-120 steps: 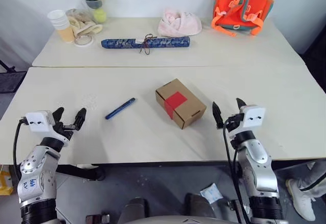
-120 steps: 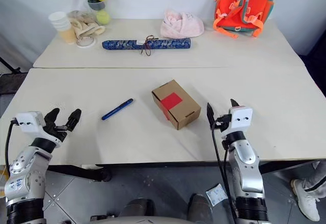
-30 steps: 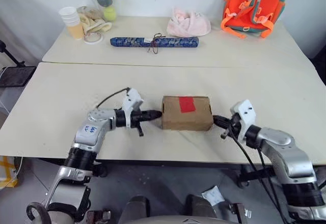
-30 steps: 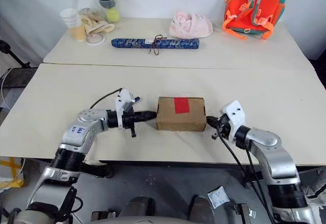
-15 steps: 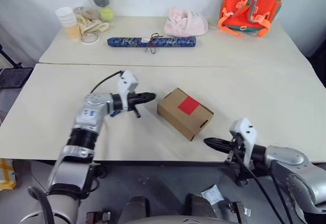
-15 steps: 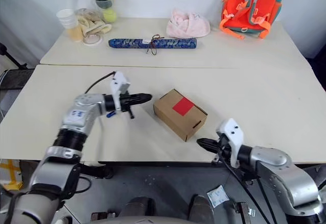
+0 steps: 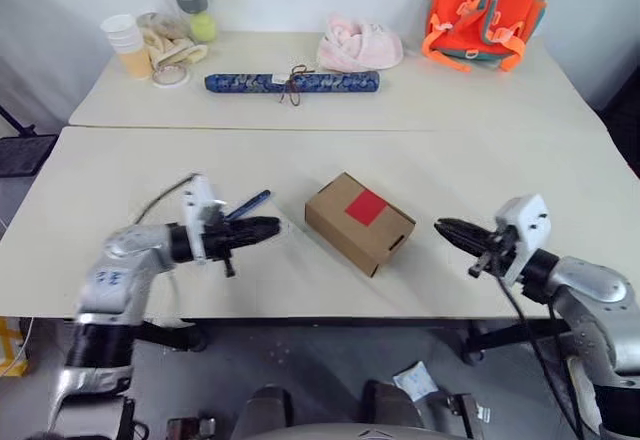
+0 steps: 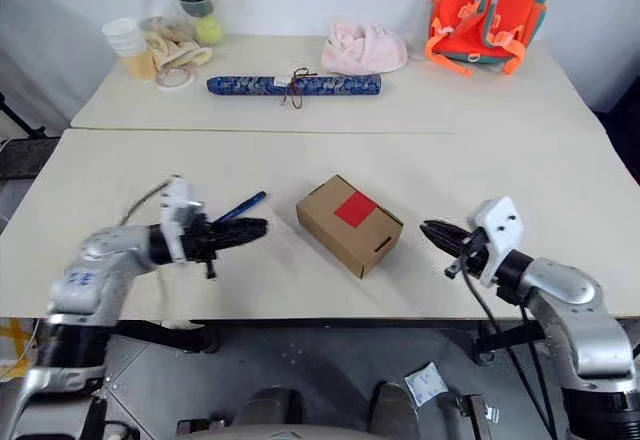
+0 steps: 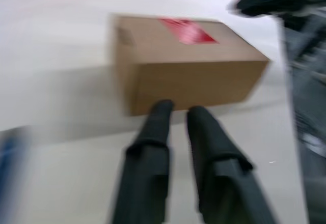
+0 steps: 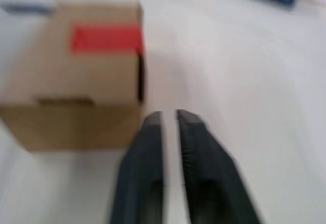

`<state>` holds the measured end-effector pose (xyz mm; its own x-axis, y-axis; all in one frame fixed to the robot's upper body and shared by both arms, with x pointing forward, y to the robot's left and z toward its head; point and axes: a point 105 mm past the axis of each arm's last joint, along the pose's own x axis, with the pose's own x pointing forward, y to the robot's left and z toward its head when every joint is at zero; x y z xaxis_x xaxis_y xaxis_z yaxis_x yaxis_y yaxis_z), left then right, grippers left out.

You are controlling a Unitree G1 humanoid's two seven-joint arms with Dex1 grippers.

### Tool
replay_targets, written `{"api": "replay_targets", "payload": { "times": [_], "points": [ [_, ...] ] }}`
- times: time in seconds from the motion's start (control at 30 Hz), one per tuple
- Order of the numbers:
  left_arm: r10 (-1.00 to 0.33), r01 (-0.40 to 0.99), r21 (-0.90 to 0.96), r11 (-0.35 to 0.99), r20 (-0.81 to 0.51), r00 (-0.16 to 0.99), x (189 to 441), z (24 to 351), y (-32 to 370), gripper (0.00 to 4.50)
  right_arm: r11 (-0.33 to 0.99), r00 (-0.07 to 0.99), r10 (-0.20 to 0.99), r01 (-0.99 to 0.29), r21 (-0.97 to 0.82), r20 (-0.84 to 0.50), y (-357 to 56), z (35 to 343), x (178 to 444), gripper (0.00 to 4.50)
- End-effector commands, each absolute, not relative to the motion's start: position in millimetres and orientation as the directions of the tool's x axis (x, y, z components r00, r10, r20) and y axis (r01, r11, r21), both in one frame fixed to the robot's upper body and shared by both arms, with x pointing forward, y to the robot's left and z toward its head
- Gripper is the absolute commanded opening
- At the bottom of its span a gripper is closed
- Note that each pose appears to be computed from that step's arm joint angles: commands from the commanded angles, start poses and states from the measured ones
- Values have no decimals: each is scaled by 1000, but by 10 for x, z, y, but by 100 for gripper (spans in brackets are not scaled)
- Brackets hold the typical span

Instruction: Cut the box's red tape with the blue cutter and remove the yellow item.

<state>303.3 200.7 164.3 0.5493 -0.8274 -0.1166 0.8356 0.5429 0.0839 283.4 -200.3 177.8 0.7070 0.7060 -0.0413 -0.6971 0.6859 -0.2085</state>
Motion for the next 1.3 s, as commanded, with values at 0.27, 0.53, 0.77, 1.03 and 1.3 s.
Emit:
{"api": "replay_targets", "payload": {
  "times": [0.27,0.53,0.77,1.03,1.3],
  "points": [
    [-585,612,188,768,-181,790,2478,1588,3297,416,485,458,874,-800,-354,161,-1829,2280,2367,431],
    [-372,420,171,891,-253,893,2254,1563,4050,449,312,329,944,-877,-365,16,-1822,2146,2240,450],
    [-558,588,82,805,-232,797,2384,1633,3600,449,310,333,943,-871,-381,6,-1800,2251,2194,450],
    [-649,676,95,731,-209,731,3141,1538,2625,449,314,316,947,-867,-386,61,-1618,2371,2186,450],
    [-626,696,173,697,-327,708,3588,1270,2260,449,348,340,936,-853,-389,91,-1557,2404,2195,450]
  ]
}}
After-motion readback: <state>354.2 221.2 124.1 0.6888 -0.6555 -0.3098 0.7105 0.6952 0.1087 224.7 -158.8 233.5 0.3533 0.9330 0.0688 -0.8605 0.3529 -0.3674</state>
